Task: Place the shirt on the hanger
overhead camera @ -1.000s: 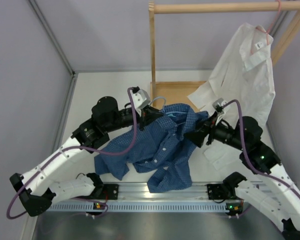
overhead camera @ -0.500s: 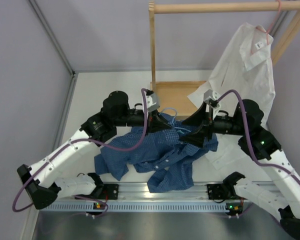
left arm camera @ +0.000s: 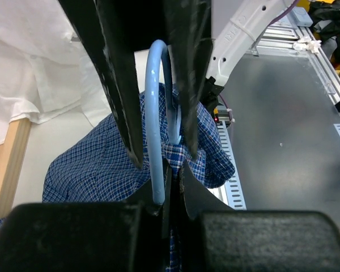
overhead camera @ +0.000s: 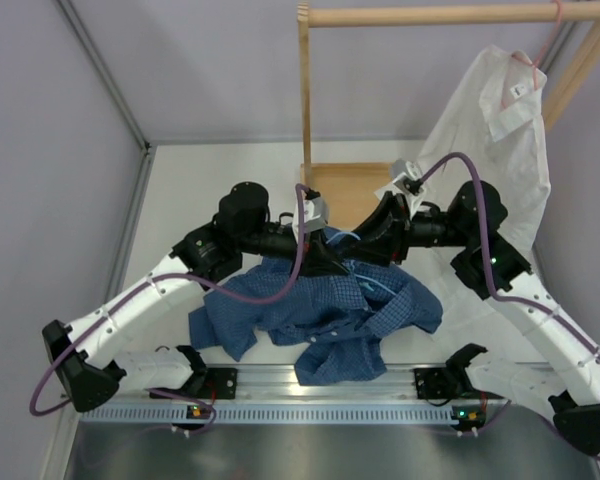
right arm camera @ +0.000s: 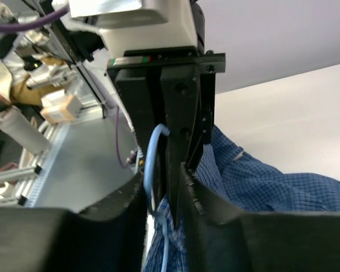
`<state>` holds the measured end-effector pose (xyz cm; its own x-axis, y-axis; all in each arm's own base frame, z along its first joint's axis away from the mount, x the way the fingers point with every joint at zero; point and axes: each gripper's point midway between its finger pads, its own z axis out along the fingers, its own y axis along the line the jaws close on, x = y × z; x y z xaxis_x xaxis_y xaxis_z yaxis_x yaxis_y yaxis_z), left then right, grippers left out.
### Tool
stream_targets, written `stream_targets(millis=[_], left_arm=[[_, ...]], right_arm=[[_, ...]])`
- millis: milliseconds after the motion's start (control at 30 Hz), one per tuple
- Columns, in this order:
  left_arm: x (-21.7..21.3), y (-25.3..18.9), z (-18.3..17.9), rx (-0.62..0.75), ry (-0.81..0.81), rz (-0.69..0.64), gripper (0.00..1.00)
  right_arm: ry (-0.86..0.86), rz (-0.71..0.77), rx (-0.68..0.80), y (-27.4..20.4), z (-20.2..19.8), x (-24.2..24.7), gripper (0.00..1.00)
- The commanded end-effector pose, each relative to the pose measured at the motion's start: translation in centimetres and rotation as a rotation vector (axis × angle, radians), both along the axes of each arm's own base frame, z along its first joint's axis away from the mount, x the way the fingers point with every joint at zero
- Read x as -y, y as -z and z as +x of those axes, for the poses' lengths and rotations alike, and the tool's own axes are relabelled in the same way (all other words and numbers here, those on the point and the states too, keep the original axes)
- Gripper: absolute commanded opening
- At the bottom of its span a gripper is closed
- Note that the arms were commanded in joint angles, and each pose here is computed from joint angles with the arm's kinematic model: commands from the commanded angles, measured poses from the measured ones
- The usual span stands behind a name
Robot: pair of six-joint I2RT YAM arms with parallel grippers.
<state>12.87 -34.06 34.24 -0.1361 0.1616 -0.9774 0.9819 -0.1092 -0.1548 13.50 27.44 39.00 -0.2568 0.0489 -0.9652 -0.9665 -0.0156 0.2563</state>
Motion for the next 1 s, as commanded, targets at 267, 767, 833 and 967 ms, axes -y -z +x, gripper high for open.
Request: stream_targets(millis=[267,767,833,967], left_arm=[[-1.1,-4.0,1.9,0.120,-0.169,-0.086,0.29],[-18.9,-5.9,9.9,0.103,-1.294,-0.244,0.98],[-19.4,-4.2,9.6,0.080,-1.307,-0.236,0.98],[-18.8,-1.2,10.2,0.062,-1.312,-0.224,0.98]], right_arm=[[0.099,0.115,0.119,-4.0,0.8,-0.2,0.00],[0.509,0.077,0.189,-9.5,3.0,5.4,0.00],[0.508,0.067,0.194,-10.3,2.4,5.8,0.00],[0.472,0.069,0.202,-11.1,1.2,6.0,0.00]])
